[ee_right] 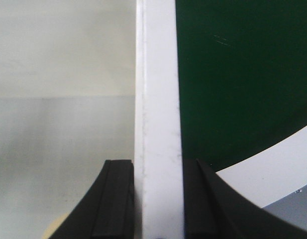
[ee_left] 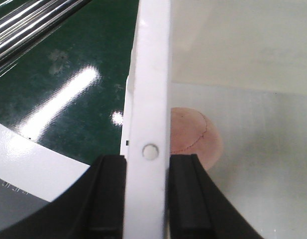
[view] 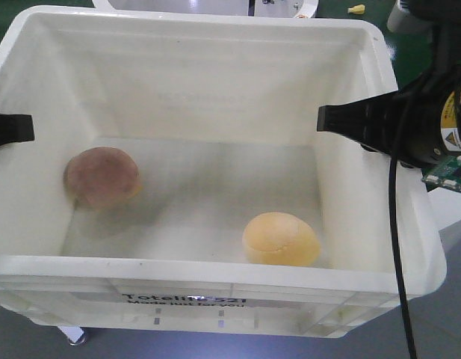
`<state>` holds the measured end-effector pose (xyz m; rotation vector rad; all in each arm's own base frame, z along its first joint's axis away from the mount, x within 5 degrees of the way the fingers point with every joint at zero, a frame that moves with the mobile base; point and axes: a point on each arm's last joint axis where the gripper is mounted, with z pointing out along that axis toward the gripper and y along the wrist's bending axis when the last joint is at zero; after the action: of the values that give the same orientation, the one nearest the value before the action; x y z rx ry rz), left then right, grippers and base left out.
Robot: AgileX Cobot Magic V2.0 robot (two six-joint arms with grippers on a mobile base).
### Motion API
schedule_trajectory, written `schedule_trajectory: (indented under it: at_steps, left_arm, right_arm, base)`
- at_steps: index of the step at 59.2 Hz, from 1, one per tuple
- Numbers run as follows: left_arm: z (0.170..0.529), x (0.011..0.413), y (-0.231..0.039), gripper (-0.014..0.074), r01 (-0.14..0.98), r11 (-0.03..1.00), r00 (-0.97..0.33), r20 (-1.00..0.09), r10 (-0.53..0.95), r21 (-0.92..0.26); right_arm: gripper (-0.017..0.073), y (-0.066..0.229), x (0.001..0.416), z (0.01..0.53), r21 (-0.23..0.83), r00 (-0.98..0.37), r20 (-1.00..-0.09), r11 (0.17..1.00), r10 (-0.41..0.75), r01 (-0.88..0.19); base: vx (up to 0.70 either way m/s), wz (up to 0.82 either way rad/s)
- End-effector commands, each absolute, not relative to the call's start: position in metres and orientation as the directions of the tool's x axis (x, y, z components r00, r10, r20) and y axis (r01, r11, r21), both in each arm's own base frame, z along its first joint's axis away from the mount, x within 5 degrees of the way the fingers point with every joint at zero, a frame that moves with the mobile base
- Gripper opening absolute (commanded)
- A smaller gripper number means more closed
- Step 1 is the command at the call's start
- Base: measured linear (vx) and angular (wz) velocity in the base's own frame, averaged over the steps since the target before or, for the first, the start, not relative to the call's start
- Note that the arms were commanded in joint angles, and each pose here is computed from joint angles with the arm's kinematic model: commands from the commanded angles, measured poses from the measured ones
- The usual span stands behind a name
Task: Place moving items into box and shelve
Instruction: 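Hold the tote by its rims with both grippers while driving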
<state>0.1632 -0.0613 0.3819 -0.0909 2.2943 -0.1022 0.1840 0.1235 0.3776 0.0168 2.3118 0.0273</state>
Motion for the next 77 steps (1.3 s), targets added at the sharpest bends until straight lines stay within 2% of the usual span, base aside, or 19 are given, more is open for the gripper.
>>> schedule_trajectory:
  at_steps: [1, 51, 77]
  left_arm:
    - [0.4071, 0.1627, -0.0554, 0.0108, -0.012, 0.995, -0.526, -0.846, -0.09, -0.099]
    - [0.4071, 0.1627, -0.0554, 0.0108, -0.012, 0.995, -0.526, -0.846, -0.09, -0.099]
    - [0.4071, 0.1627, -0.0554, 0.0108, -0.012, 0.995, -0.526, -0.846, -0.09, -0.099]
  right_arm:
    - [-0.0011, 0.1125, 0.1849, 0.4028, -0.006, -0.549, -0.836, 1.0, -0.002, 0.006]
    - [-0.0011, 0.1125, 0.185, 0.4028, -0.006, -0.549, -0.836, 1.0, -0.002, 0.006]
    - [-0.0011, 0.1126, 0.185, 0.4029, -0.006, -0.548, -0.836, 1.0, -0.002, 0.006]
  base:
    - [0.0, 0.0]
    - [0.0, 0.01]
    - [-0.06, 0.29]
